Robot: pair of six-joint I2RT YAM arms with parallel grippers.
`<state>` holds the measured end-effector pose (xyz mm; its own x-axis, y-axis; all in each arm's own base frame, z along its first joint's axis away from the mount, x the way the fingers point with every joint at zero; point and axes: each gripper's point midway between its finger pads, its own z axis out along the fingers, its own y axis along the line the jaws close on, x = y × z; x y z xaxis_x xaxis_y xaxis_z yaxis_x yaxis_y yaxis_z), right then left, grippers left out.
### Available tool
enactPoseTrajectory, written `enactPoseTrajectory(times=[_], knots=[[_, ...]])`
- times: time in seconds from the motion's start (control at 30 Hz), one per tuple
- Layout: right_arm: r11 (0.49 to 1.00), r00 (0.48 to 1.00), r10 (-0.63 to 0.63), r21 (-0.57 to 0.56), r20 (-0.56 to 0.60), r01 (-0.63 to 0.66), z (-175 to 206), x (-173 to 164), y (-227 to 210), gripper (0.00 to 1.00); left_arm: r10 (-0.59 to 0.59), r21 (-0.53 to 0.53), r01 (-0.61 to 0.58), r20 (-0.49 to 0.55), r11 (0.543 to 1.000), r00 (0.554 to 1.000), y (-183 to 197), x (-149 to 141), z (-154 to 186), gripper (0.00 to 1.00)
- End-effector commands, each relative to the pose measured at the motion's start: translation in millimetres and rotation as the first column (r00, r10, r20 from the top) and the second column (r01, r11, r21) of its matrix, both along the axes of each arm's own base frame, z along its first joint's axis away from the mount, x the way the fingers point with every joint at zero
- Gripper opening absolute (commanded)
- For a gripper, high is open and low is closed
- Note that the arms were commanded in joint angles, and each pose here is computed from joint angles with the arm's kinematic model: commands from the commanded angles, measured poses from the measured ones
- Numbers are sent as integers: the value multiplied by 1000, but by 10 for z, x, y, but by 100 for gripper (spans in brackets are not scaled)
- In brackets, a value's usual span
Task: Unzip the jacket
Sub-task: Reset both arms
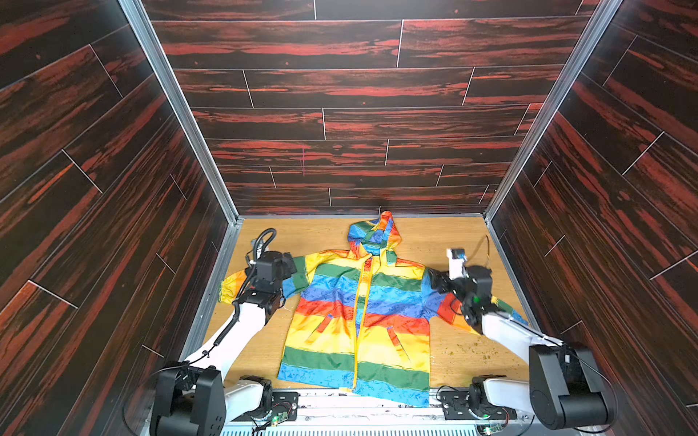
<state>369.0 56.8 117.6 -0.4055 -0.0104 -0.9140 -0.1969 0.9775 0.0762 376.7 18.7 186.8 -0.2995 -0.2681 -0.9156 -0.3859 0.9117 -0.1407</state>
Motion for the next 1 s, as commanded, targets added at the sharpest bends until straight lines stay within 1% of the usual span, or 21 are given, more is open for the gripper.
enactPoseTrajectory(times=[0.0, 0.03, 0.13, 0.2, 0.27, 0.33, 0.37, 0.4, 0.47, 0.5, 0.57, 0.67, 0.7, 0.73, 0.77, 0.8, 0.83, 0.87, 0.9, 0.93, 0.97], knots=[[987, 966, -160, 20, 203, 160, 408, 67, -359, 84, 76, 76, -95, 216, 993, 973, 232, -119, 275, 100], [975, 958, -220, 64, 186, 211, 338, 24, -498, 85, 74, 88, -97, 234, 991, 969, 258, -174, 267, 100], [958, 946, -265, 164, 188, 235, 189, -50, -672, 83, 134, 113, -162, 215, 980, 967, 393, -329, 138, 100], [972, 970, -190, 165, 152, 165, 148, 41, -583, 82, 164, 162, -190, 162, 968, 973, 464, -418, -3, 100], [983, 995, -81, 168, 50, 71, 15, 231, -430, 79, 245, 184, -270, 145, 945, 959, 595, -518, -125, 100], [983, 999, -37, 181, -22, 40, -75, 355, -388, 77, 265, 189, -288, 140, 939, 954, 634, -554, -242, 100], [981, 999, -30, 189, -23, 33, -76, 361, -386, 77, 265, 191, -286, 125, 939, 956, 636, -556, -330, 100], [981, 999, -44, 190, -1, 43, -43, 332, -418, 87, 259, 204, -275, 99, 940, 961, 634, -559, -416, 100], [980, 991, -86, 190, 100, 66, 104, 167, -483, 95, 309, 209, -328, 118, 921, 944, 707, -611, -452, 100], [980, 989, -88, 189, 122, 64, 129, 114, -488, 99, 298, 203, -316, 118, 927, 947, 694, -614, -454, 100], [978, 989, -83, 202, 121, 57, 120, 105, -502, 99, 262, 202, -282, 120, 938, 957, 681, -593, -454, 100], [976, 994, -63, 216, 91, 42, 94, 168, -521, 99, 251, 185, -280, 165, 942, 954, 706, -531, -447, 100], [984, 988, -94, 161, 124, 73, 135, 133, -585, 99, 246, 181, -274, 160, 945, 956, 711, -484, -465, 100], [989, 960, -138, 93, 244, 119, 270, 24, -683, 99, 241, 160, -265, 155, 951, 958, 720, -429, -528, 100], [972, 927, -226, 127, 299, 196, 285, -98, -846, 99, 255, 142, -279, 166, 950, 953, 756, -403, -571, 100], [960, 911, -263, 178, 316, 215, 227, -165, -944, 99, 247, 141, -274, 185, 951, 951, 760, -326, -600, 100], [972, 915, -206, 180, 347, 151, 187, -156, -850, 99, 206, 170, -240, 195, 956, 959, 723, -223, -582, 100], [988, 919, -91, 154, 384, 34, 218, -135, -658, 99, 143, 181, -169, 147, 969, 979, 633, -110, -645, 97], [989, 940, -93, 141, 330, 49, 150, -97, -673, 99, 50, 173, -50, 9, 984, 999, 479, -14, -864, 92], [986, 962, -135, 124, 239, 107, 26, 2, -736, 99, 37, 192, -36, -4, 981, 999, 469, 98, -877, 90], [987, 967, -138, 109, 216, 117, -6, 131, -705, 99, 36, 192, -41, 30, 981, 999, 473, 138, -839, 99]])
